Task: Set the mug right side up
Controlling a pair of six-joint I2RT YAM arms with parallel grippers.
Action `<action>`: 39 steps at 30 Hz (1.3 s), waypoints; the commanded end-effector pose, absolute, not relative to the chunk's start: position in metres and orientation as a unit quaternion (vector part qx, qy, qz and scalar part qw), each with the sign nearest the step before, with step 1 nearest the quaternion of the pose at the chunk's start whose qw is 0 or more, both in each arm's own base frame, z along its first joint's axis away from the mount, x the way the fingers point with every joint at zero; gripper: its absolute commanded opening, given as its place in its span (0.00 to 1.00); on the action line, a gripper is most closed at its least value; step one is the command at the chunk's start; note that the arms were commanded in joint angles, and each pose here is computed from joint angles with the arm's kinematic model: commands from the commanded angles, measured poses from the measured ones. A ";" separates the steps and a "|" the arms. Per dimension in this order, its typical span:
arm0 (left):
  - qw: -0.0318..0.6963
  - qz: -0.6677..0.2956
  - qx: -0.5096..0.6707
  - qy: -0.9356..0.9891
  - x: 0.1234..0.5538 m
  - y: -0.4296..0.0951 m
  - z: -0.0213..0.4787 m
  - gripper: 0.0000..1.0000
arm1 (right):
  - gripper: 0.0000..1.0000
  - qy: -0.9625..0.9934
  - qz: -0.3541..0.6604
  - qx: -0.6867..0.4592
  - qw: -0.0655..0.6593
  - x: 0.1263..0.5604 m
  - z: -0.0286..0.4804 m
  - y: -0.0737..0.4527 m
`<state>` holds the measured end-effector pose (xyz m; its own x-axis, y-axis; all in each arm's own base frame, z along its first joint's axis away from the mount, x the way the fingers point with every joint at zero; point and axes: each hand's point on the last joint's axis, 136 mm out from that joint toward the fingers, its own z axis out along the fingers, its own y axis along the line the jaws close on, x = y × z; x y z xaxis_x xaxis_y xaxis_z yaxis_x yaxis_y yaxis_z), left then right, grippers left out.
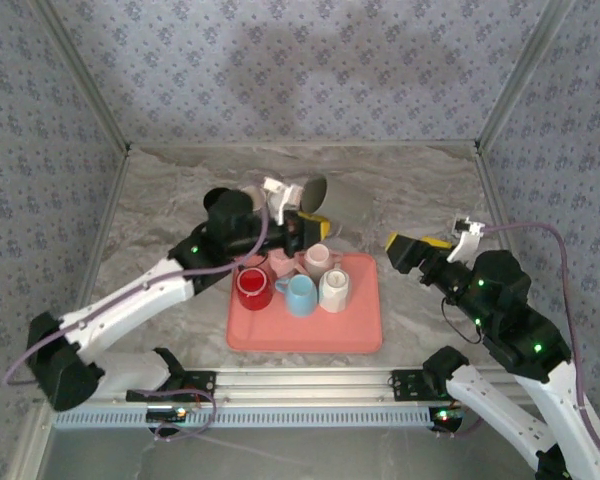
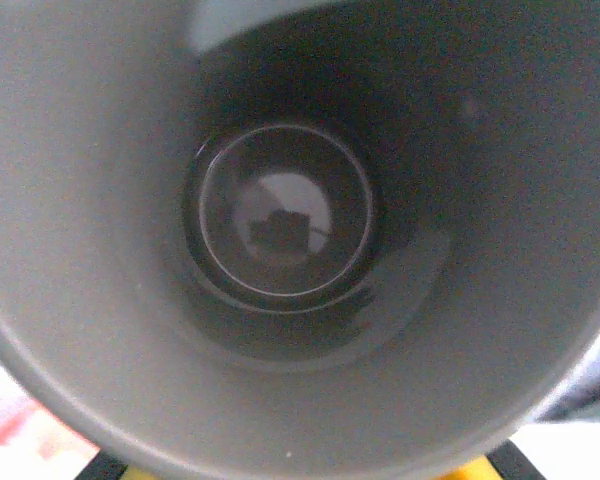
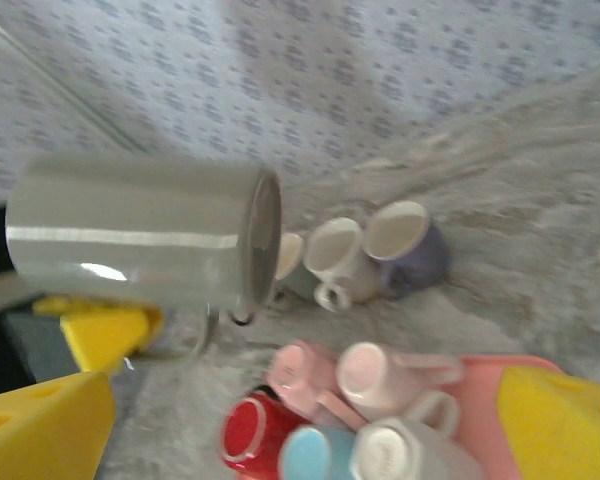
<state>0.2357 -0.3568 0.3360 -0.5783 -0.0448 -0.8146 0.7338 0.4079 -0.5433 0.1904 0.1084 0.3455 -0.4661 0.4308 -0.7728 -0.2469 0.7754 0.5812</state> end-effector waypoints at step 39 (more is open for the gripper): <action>0.375 -0.065 0.123 0.917 0.409 -0.458 0.170 0.00 | 1.00 0.829 0.163 0.094 0.527 0.162 0.304 0.034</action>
